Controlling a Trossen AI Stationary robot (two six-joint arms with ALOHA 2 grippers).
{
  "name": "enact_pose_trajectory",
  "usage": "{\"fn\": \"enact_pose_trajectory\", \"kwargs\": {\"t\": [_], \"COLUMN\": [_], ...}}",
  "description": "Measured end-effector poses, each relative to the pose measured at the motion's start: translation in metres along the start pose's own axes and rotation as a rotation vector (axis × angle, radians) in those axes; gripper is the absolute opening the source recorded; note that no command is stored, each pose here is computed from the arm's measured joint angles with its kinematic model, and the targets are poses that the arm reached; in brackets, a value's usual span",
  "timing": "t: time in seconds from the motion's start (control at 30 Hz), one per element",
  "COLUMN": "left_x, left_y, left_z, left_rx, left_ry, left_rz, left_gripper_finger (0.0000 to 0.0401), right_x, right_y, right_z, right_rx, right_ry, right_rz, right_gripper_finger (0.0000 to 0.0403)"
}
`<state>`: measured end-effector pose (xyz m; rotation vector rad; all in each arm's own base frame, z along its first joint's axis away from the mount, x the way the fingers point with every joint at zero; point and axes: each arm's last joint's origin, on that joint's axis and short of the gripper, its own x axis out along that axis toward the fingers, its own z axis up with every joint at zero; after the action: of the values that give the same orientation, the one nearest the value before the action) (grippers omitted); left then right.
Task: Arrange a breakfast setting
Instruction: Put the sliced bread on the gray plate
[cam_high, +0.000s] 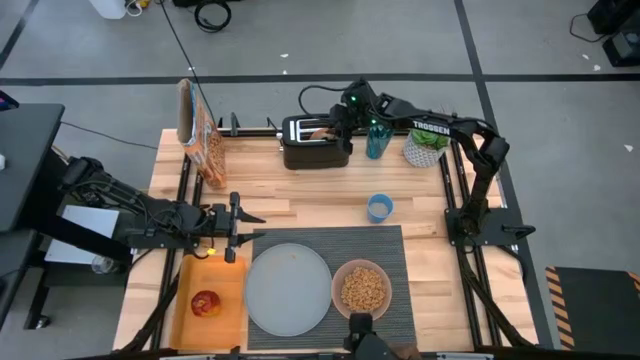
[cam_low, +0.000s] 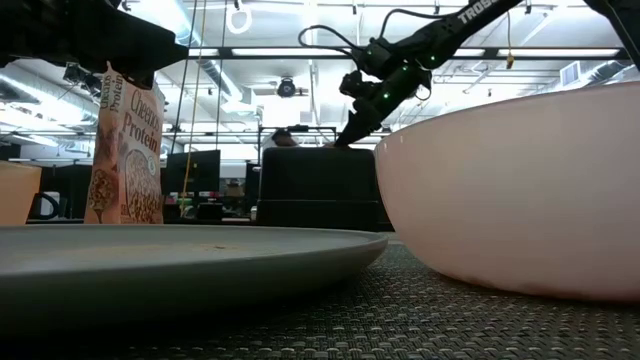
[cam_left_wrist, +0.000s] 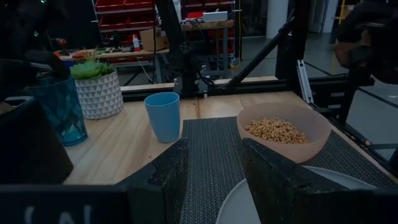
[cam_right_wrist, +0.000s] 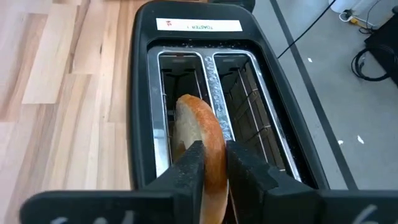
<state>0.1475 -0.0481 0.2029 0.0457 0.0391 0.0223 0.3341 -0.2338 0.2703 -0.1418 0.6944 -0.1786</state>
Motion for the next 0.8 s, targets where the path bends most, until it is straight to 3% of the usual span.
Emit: {"fn": "enact_pose_trajectory", "kwargs": {"t": [0.17, 0.43, 0.7, 0.8], "left_x": [0.000, 0.000, 0.000, 0.000], "left_y": [0.000, 0.000, 0.000, 0.000], "left_z": [0.000, 0.000, 0.000, 0.000], "left_rx": [0.000, 0.000, 0.002, 0.002], "left_ry": [0.000, 0.000, 0.000, -0.002], "left_rz": [0.000, 0.000, 0.000, 0.000], "left_gripper_finger": [0.0157, 0.0157, 0.0157, 0.0157], "right_x": [-0.001, -0.027, -0.077, -0.098], "right_y": [0.004, 0.010, 0.022, 0.029], "right_z": [0.003, 0.022, 0.047, 0.056], "right_rx": [-0.012, -0.040, -0.050, -0.032], "right_ry": [0.005, -0.063, -0.182, -0.247], "right_rz": [-0.025, -0.071, -0.120, -0.081], "right_gripper_finger": [0.0052, 0.0051, 0.0051, 0.0051]}}
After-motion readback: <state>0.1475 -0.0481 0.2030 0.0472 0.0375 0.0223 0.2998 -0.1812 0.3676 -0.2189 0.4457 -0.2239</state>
